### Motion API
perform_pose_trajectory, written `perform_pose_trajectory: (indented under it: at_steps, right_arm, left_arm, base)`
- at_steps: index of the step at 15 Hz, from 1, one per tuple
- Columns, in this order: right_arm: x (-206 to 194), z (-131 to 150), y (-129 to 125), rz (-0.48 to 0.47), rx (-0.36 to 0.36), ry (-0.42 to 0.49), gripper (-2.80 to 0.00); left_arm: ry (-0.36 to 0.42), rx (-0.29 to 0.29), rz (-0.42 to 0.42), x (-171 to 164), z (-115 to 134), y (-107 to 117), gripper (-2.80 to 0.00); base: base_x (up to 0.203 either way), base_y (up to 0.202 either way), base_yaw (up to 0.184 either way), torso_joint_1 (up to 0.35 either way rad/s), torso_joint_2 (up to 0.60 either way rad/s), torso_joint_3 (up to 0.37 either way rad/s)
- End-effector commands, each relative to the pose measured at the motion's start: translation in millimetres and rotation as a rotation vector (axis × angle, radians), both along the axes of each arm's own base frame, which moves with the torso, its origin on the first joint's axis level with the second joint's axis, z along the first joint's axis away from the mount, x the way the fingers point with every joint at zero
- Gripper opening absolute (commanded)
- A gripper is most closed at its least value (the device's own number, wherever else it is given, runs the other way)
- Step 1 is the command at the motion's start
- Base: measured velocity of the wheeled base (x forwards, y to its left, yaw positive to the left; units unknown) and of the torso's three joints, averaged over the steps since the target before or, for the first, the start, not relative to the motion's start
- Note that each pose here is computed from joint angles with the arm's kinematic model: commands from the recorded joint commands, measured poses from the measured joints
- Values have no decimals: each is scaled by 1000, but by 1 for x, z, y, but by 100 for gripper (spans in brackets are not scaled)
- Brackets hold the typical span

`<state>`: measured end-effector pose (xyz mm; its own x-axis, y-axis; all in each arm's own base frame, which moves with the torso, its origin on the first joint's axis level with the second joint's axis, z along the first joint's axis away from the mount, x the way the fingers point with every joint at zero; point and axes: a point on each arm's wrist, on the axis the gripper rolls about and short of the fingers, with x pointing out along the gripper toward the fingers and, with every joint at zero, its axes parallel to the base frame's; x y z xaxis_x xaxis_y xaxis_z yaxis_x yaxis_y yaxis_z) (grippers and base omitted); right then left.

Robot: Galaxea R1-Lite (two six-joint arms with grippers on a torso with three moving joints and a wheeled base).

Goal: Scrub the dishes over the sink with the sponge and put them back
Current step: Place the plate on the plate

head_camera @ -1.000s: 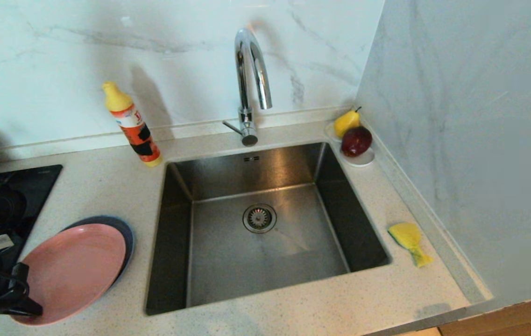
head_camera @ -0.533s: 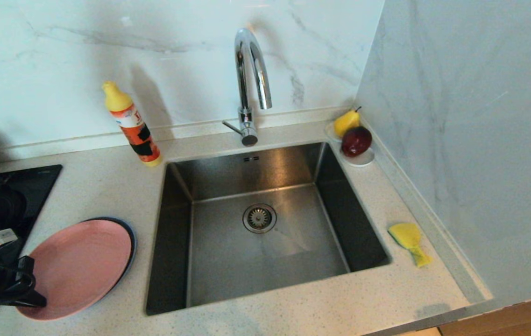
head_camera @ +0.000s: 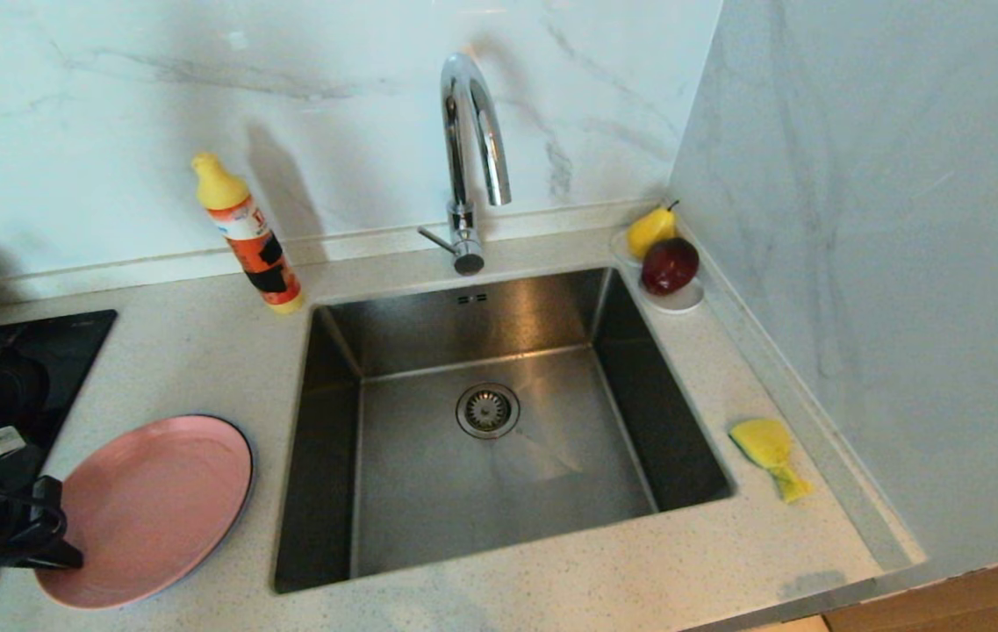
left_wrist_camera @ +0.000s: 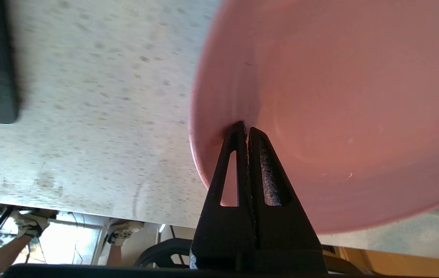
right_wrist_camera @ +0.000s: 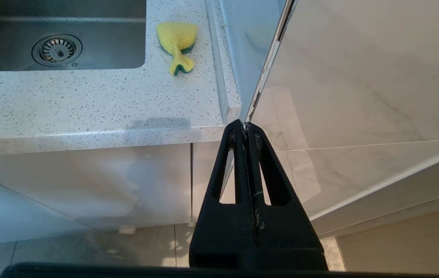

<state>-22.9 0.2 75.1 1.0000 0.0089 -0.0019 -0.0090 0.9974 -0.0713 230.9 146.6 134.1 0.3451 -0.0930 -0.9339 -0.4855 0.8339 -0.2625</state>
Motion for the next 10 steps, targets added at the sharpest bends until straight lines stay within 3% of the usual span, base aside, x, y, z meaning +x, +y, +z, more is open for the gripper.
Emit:
perform_pose_trajectory:
  at_steps: [1, 10]
  right_arm:
    - [0, 0, 0, 0, -1, 0, -280]
    - [0, 0, 0, 0, -1, 1, -280]
  left_arm:
    - [-1, 1, 14, -1, 0, 4, -280]
    - [-22, 93, 98, -9, 7, 34, -280]
  base:
    - [0, 0, 0, 0, 0, 0]
    - [0, 0, 0, 0, 0, 0]
